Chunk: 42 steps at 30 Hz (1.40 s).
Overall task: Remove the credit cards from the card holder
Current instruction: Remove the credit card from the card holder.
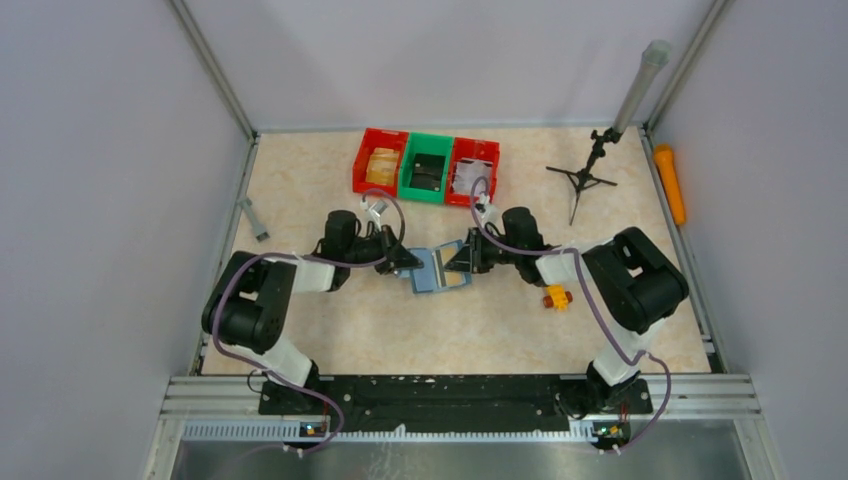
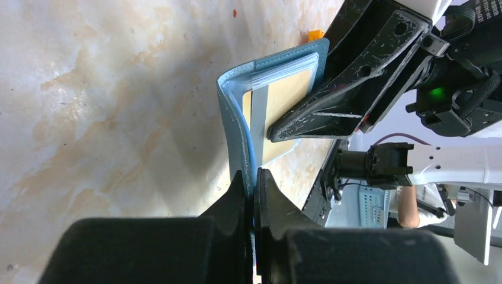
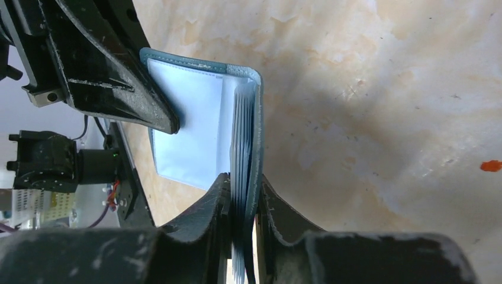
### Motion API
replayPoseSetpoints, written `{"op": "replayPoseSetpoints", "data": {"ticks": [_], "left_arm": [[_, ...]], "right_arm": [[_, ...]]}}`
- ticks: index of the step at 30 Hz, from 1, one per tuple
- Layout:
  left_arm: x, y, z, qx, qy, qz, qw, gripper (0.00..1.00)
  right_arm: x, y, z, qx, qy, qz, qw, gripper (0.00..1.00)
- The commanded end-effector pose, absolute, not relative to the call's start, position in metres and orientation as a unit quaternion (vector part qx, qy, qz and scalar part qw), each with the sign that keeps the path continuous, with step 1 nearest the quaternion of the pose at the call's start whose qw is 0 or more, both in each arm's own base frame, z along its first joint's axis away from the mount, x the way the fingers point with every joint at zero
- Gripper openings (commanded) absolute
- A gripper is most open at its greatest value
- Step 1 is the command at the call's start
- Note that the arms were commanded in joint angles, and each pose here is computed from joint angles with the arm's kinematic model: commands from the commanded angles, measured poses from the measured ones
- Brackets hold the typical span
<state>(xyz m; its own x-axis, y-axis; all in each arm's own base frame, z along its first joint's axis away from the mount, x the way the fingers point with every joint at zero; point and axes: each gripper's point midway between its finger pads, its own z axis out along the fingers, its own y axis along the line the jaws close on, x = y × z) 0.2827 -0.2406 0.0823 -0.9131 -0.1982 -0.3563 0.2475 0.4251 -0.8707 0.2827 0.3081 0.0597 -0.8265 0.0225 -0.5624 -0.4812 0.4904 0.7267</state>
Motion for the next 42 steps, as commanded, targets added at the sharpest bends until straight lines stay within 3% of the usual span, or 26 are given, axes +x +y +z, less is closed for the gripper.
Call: {"op": "replayPoseSetpoints", "data": {"ticks": [1, 3, 7, 9, 15, 20, 23, 26, 28, 30, 33, 37, 42], "left_arm": [[0.291, -0.239, 0.107, 0.046, 0.803, -0.532, 0.265, 0.00], [0.299, -0.230, 0.095, 0.032, 0.830, -0.485, 0.273, 0.06], [0.311, -0.203, 0.079, -0.001, 0.876, -0.380, 0.296, 0.43], [0.312, -0.192, 0.075, -0.013, 0.890, -0.336, 0.307, 0.52], [0.307, -0.197, 0.105, 0.029, 0.879, -0.290, 0.377, 0.57], [0.283, -0.212, 0.159, 0.098, 0.806, -0.331, 0.481, 0.62], [0.270, -0.219, 0.174, 0.123, 0.774, -0.364, 0.503, 0.68], [0.262, -0.240, 0.175, 0.160, 0.761, -0.412, 0.476, 0.65], [0.260, -0.256, 0.169, 0.178, 0.768, -0.431, 0.438, 0.57], [0.263, -0.264, 0.150, 0.175, 0.791, -0.421, 0.408, 0.53], [0.268, -0.272, 0.130, 0.169, 0.813, -0.413, 0.373, 0.45], [0.280, -0.270, 0.101, 0.142, 0.854, -0.378, 0.329, 0.31], [0.285, -0.266, 0.079, 0.130, 0.878, -0.348, 0.303, 0.28]], "right_arm": [[0.287, 0.314, 0.074, -0.157, 0.805, 0.497, 0.282, 0.10], [0.289, 0.312, 0.077, -0.155, 0.805, 0.493, 0.291, 0.05], [0.293, 0.308, 0.077, -0.148, 0.809, 0.481, 0.303, 0.00], [0.294, 0.308, 0.077, -0.146, 0.808, 0.482, 0.304, 0.00], [0.293, 0.309, 0.081, -0.141, 0.804, 0.489, 0.306, 0.08], [0.296, 0.306, 0.076, -0.135, 0.813, 0.477, 0.306, 0.13], [0.298, 0.302, 0.063, -0.130, 0.831, 0.454, 0.292, 0.13], [0.298, 0.304, 0.056, -0.134, 0.838, 0.452, 0.276, 0.16], [0.297, 0.305, 0.057, -0.132, 0.836, 0.456, 0.274, 0.20], [0.298, 0.304, 0.057, -0.132, 0.837, 0.453, 0.277, 0.29], [0.299, 0.301, 0.058, -0.129, 0.840, 0.445, 0.283, 0.35], [0.301, 0.296, 0.057, -0.123, 0.845, 0.436, 0.285, 0.36], [0.303, 0.290, 0.059, -0.114, 0.845, 0.433, 0.292, 0.41]]}}
